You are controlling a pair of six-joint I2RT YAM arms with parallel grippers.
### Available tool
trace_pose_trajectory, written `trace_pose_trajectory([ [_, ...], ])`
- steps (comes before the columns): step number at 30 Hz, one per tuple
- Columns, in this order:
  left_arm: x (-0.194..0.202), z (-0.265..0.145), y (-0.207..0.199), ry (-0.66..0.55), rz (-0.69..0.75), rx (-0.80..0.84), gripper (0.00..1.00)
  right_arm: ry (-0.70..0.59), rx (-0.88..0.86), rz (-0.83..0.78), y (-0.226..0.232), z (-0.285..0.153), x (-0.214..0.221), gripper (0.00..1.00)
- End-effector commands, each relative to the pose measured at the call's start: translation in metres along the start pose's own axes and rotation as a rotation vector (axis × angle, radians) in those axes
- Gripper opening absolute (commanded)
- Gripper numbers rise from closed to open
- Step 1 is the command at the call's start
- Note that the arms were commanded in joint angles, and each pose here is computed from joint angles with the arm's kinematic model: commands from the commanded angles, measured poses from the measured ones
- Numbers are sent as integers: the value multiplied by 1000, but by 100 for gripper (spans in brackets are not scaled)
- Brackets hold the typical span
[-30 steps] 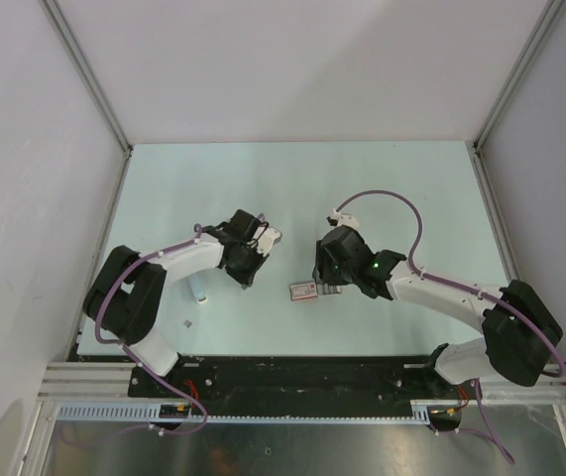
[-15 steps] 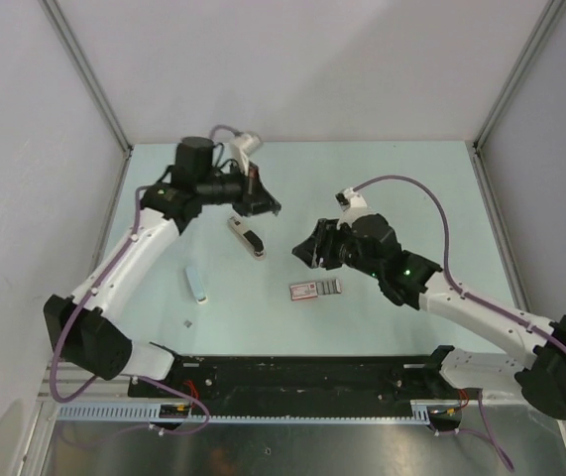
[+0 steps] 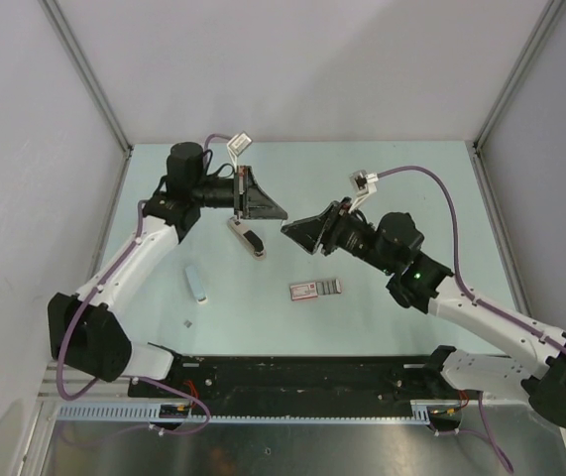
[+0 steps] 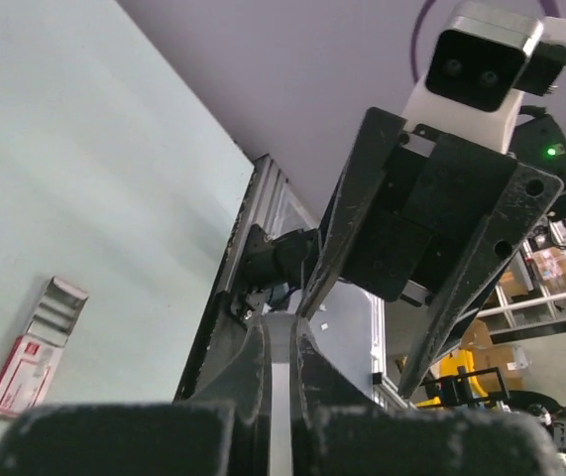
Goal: Unload the staples from the stapler
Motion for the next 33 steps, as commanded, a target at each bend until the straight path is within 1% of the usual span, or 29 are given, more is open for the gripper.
trace_pose_trajectory([
  [1,2,-11,-47,7,69,126,0,-76,-98,17,21,6,-22,58],
  [8,6,-11,-54,14,50,165,0,-73,-103,25,20,8,-21,57],
  [12,9,-10,-54,23,46,173,0,-83,-113,36,21,9,-24,55],
  [26,14,-10,-55,21,45,180,0,-74,-167,99,24,16,-23,35],
  [33,13,-10,-55,18,46,179,0,-49,-164,111,25,15,-18,32],
])
Point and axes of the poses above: each gripper's point midway between its finger pads, its own z axis out along the fingers, its own y axis along the line the jaws close on, x = y × z, the point moved 1 cm from there along -z, back along the fingers, and after that the axes turned 4 degrees about -z, right-handed, at the moved point
